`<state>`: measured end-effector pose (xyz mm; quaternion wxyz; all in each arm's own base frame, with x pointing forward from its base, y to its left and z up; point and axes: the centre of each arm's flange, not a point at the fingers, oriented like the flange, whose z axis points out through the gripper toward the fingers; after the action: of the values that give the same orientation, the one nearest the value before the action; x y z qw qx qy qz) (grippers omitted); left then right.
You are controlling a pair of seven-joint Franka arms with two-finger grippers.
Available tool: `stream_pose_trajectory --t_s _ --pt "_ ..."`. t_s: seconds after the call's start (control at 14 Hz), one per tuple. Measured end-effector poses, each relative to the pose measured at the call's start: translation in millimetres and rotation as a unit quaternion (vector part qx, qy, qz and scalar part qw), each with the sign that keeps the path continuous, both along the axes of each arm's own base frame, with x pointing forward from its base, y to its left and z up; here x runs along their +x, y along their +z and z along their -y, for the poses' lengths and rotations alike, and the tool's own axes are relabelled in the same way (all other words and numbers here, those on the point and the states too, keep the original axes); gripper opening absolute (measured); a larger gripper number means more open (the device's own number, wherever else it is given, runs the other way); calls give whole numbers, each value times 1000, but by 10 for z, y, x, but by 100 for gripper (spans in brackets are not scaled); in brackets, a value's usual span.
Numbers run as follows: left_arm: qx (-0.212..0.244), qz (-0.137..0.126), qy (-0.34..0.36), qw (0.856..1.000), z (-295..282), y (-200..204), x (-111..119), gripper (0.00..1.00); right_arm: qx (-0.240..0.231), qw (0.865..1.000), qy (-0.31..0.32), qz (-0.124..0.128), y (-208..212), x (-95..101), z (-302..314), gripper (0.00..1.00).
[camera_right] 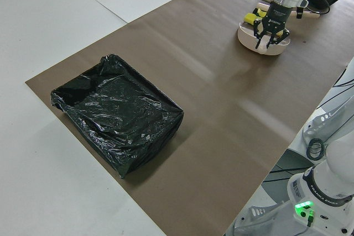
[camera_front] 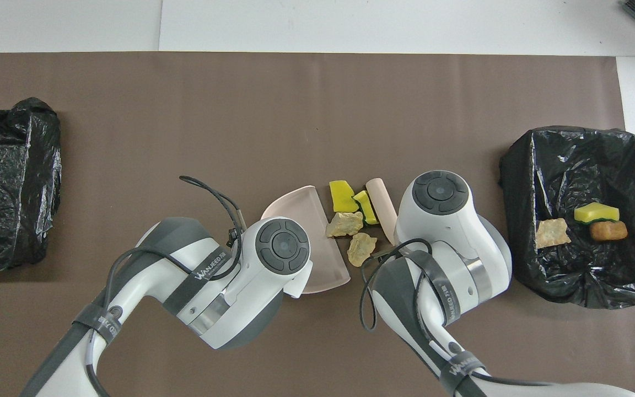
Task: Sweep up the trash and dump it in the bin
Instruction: 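Push the pieces into the dustpan with the right gripper's brush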
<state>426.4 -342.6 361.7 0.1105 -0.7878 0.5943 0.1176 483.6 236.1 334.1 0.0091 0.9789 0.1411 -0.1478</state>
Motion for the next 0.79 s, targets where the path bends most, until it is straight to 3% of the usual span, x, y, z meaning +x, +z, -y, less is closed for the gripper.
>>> stream_pose_trajectory --t_s 0.43,0.79 --pt "-1 1 0 1000 -5 -11 1 31 102 993 -31 -47 81 -352 -715 26" --pt "-14 10 -3 1000 -8 -59 9 31 122 990 -28 -72 432 -404 -674 26"
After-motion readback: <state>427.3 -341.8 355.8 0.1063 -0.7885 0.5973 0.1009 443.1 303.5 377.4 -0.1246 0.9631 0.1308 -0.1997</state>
